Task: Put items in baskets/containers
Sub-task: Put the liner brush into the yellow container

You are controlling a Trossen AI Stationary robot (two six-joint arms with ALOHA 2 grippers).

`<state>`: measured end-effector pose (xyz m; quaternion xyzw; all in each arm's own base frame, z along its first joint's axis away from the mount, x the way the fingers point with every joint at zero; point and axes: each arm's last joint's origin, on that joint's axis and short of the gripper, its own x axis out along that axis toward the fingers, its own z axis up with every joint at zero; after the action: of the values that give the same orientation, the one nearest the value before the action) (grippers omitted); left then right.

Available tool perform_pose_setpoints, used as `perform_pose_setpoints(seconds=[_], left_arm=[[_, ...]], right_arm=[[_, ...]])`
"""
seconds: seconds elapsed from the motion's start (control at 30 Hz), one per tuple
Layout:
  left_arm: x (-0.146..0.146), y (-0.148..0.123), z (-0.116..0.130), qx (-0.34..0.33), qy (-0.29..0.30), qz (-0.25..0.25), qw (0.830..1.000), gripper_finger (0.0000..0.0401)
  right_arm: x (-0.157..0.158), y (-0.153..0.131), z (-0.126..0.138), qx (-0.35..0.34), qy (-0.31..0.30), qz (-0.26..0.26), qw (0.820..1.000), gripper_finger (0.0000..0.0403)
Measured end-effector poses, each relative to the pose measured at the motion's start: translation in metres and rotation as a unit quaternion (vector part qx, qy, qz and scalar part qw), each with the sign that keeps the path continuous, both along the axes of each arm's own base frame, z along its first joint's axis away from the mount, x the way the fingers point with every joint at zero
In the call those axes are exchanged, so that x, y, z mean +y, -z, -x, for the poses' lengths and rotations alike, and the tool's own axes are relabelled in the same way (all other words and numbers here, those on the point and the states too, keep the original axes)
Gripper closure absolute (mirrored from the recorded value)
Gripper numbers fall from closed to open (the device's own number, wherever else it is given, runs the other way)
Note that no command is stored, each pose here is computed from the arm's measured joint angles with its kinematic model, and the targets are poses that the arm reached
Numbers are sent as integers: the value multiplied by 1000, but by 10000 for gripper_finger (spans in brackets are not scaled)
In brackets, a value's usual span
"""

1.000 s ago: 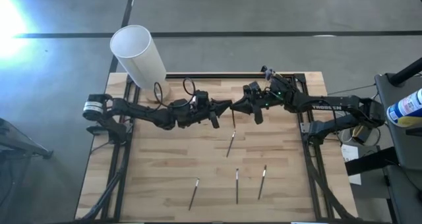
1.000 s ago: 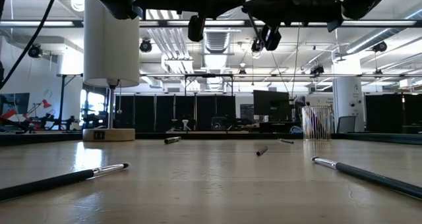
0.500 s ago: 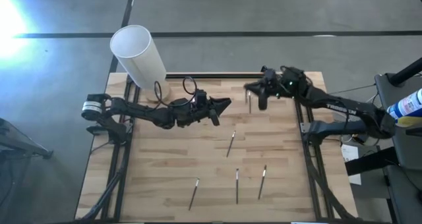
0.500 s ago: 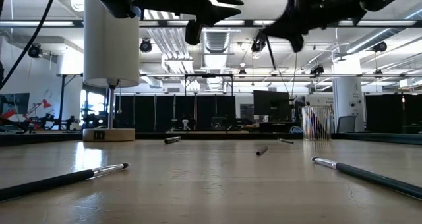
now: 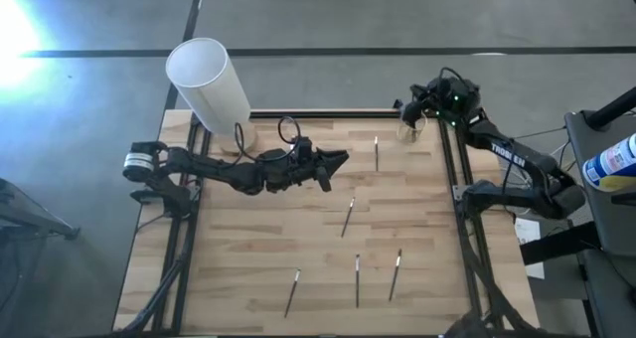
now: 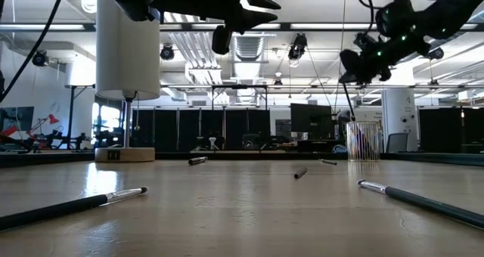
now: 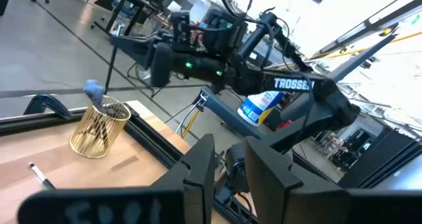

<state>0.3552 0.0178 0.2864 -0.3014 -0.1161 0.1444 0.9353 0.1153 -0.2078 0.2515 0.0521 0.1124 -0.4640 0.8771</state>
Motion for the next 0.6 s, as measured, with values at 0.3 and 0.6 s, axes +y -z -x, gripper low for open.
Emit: perform_pose_setpoints(seconds=[0.3, 0.6], left_arm=[[0, 0, 0, 1, 5, -1, 1000, 325], [0, 3, 0, 15, 6, 0, 1000, 325]], right_arm=[[0, 32, 7, 33, 30, -31, 999, 390], [7, 50, 10, 38, 34, -63, 997, 390]])
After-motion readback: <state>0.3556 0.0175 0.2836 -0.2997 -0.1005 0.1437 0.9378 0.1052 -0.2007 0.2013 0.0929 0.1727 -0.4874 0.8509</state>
